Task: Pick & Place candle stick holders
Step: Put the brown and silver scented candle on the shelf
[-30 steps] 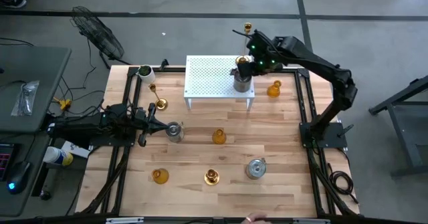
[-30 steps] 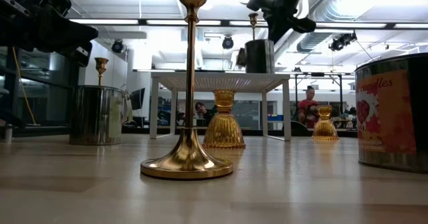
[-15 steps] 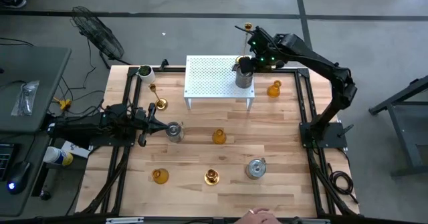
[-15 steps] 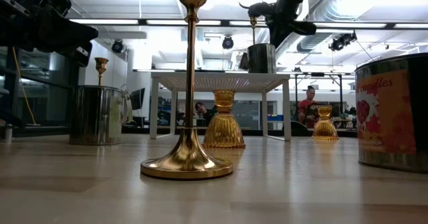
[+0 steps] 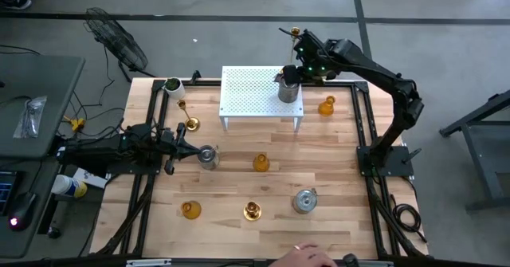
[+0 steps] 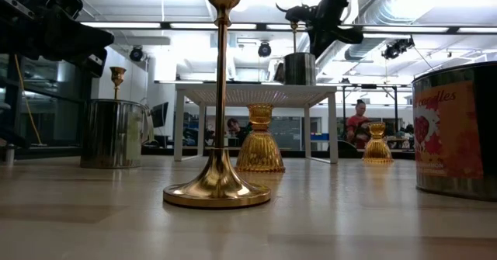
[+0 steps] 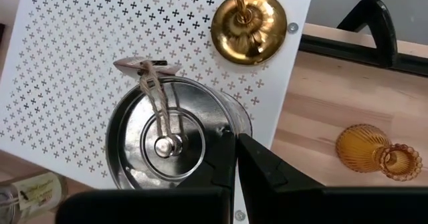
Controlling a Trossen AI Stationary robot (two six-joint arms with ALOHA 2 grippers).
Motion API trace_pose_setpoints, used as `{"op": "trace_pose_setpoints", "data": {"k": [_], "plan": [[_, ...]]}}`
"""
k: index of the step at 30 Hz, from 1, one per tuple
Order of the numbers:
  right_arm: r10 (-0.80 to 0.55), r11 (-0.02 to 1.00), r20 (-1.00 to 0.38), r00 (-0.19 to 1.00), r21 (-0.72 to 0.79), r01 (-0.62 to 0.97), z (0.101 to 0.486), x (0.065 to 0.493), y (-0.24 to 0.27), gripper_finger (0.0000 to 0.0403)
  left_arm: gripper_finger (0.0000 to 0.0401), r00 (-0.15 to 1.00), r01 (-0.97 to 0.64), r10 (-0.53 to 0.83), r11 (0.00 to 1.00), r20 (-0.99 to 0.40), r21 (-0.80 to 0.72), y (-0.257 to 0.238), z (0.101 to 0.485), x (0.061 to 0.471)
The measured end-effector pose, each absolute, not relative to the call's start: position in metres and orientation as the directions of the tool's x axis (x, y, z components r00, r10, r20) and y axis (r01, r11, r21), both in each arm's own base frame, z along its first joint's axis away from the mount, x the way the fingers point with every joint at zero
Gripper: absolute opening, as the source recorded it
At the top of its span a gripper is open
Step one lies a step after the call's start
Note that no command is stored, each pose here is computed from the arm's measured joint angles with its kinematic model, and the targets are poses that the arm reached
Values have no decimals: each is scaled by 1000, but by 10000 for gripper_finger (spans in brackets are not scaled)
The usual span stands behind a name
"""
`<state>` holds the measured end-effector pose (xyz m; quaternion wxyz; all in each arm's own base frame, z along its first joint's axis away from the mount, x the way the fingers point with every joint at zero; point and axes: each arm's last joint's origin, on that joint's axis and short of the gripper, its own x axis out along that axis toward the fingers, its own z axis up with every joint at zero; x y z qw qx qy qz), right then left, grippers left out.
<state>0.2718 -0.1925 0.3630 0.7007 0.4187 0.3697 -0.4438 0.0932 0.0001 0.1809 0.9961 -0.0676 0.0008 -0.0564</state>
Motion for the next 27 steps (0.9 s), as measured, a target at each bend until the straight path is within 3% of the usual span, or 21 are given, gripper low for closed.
{"op": "trace_pose_setpoints", "data": {"k": [27], "plan": [[-315,241,-906,282,212,947,363,261,-195,4,0,994,112,-113,984,6,-135,0,181,93]]}}
